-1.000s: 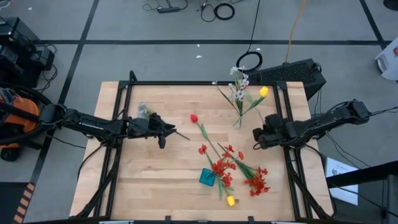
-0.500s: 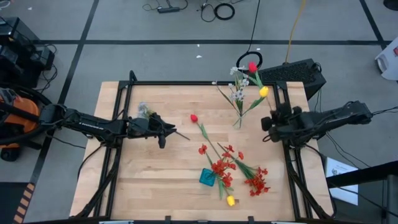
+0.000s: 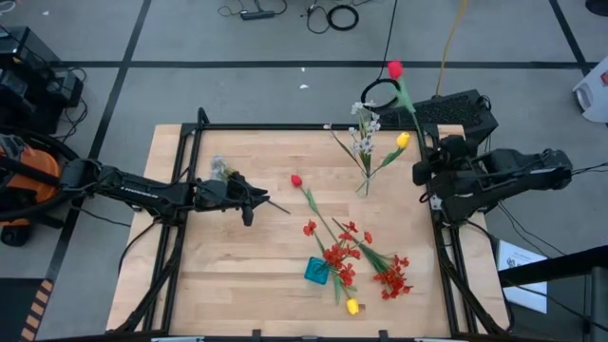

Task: Sort flowers into vase by color
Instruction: Put the right red flower into the blue vase

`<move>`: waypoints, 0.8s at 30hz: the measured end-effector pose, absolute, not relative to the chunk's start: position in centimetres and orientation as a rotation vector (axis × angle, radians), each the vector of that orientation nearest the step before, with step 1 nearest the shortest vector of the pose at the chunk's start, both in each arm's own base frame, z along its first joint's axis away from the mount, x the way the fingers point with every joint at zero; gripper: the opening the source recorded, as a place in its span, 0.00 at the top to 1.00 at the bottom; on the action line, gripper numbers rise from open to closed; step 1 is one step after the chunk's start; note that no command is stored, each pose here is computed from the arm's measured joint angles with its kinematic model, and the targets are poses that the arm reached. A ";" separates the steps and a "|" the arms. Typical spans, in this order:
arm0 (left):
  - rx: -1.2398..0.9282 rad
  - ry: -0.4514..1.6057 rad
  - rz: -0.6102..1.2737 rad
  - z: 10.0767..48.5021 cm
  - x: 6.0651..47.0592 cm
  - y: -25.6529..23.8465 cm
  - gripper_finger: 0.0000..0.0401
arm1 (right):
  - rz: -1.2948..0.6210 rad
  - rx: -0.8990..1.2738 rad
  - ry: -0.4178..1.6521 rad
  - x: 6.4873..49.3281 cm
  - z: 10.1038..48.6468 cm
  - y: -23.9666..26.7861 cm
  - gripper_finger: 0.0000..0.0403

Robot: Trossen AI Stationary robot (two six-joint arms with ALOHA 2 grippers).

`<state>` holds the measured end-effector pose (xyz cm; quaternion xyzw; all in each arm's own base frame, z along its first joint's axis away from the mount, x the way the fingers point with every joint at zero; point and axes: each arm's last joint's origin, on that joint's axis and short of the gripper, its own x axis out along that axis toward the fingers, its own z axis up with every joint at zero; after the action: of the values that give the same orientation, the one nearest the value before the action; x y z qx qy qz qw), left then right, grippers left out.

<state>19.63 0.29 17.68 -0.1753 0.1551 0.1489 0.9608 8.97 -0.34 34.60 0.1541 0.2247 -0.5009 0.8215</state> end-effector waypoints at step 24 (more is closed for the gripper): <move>-0.356 0.173 0.280 19.0 20.0 0.3 0.74 | -0.575 0.184 0.377 17.2 35.4 5.0 1.00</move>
<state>20.03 0.31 19.02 -0.1764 0.0855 0.1387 0.9707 17.17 4.96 35.45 0.0903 0.1845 -0.2814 0.9373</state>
